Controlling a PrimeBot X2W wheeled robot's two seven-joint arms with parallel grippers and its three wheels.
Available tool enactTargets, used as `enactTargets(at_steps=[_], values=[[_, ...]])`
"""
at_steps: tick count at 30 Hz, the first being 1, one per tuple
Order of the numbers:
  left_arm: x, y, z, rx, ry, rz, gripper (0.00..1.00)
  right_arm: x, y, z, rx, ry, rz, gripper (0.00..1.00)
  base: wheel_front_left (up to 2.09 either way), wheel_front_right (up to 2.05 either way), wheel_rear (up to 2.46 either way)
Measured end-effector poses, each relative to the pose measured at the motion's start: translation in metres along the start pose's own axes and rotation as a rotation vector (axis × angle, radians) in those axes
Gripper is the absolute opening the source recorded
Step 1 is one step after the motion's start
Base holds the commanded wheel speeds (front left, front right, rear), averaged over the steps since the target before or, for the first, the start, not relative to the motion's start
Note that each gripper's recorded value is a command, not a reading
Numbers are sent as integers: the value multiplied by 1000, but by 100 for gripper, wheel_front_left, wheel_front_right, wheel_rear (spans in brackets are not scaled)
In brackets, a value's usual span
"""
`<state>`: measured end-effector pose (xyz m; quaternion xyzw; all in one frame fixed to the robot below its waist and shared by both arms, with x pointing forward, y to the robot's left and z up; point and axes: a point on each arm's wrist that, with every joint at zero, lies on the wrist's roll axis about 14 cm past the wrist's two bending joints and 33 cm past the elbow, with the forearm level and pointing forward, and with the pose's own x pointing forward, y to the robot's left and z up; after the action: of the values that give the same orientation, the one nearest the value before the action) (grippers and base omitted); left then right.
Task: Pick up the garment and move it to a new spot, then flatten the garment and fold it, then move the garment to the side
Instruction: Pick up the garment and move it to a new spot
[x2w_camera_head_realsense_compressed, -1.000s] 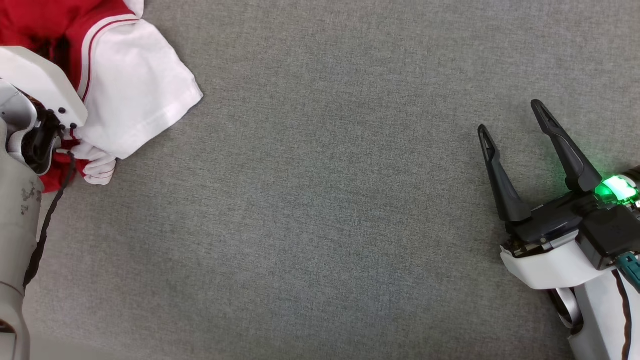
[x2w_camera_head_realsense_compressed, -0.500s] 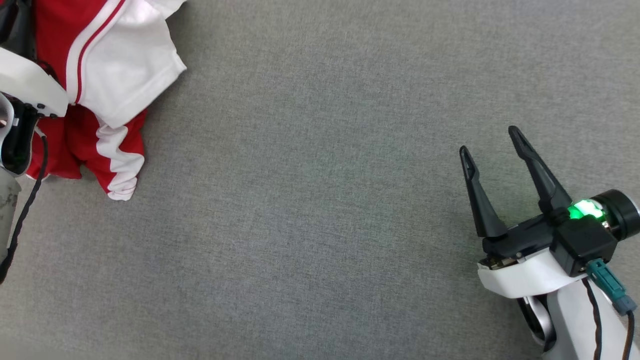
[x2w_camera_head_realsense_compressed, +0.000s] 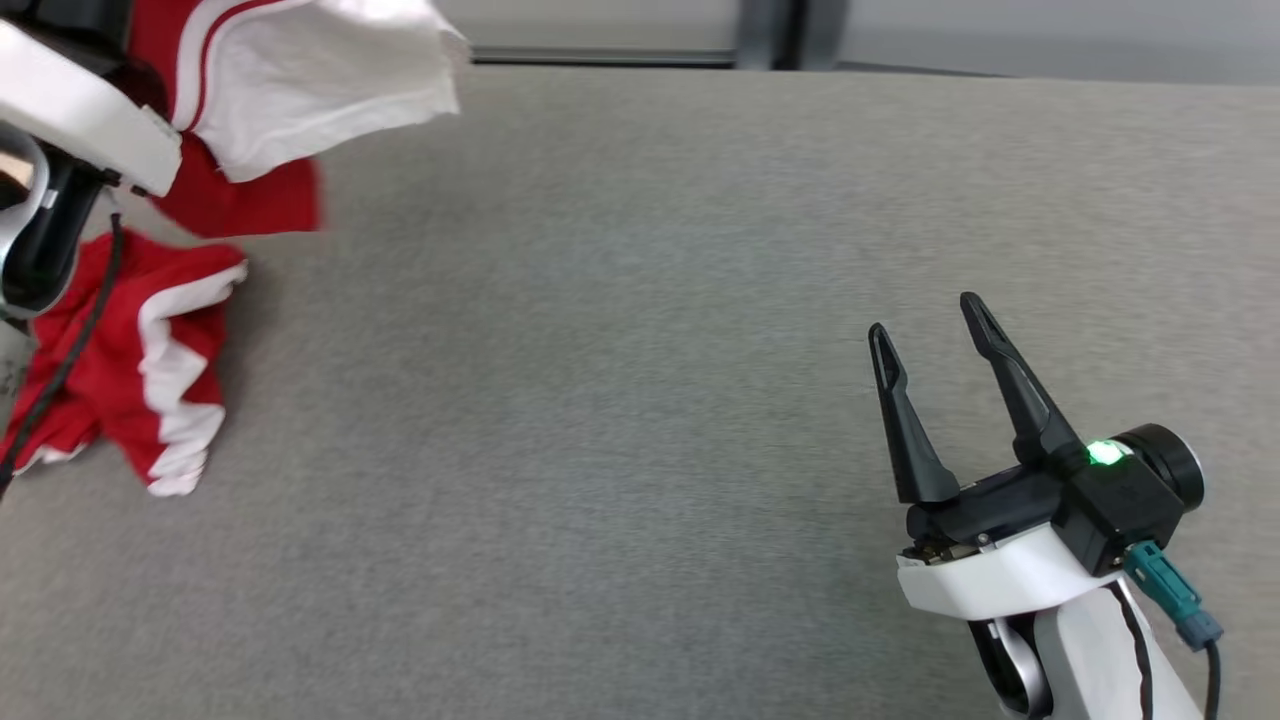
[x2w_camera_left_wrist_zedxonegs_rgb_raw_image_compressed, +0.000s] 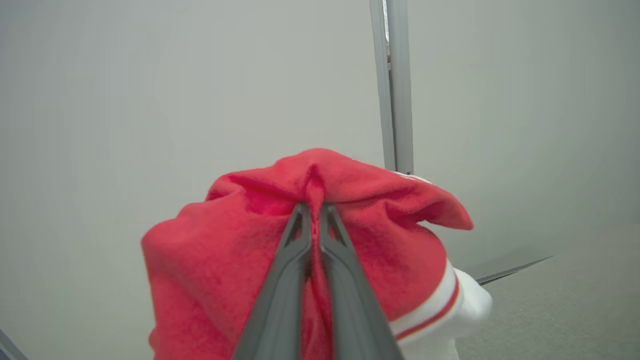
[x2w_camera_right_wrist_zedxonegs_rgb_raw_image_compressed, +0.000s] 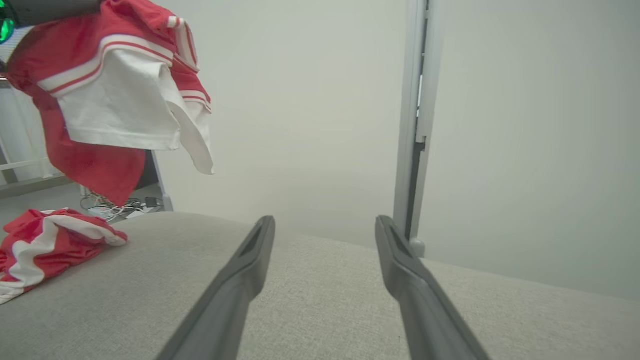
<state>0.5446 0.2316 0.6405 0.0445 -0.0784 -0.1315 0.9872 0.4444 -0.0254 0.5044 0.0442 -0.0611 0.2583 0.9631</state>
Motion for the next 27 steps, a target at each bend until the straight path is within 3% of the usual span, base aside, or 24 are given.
enactTargets(at_steps=[8, 10, 14, 22, 27], values=[[40, -118, 51, -153, -124, -295, 0, -35, -45, 34, -47, -51, -167, 100, 0, 0, 0], [49, -171, 62, -231, -150, -417, 0, -52, -62, 44, -46, -68, -234, 100, 0, 0, 0], [52, -223, 57, -301, -141, -533, 0, -70, -80, 51, -58, -76, -304, 100, 0, 0, 0], [35, -338, -11, -477, 18, -740, 0, -110, -118, 51, -85, -46, -459, 100, 0, 0, 0], [8, -358, -97, -392, 166, -759, 0, -111, -122, 33, -76, 4, -468, 100, 0, 0, 0]])
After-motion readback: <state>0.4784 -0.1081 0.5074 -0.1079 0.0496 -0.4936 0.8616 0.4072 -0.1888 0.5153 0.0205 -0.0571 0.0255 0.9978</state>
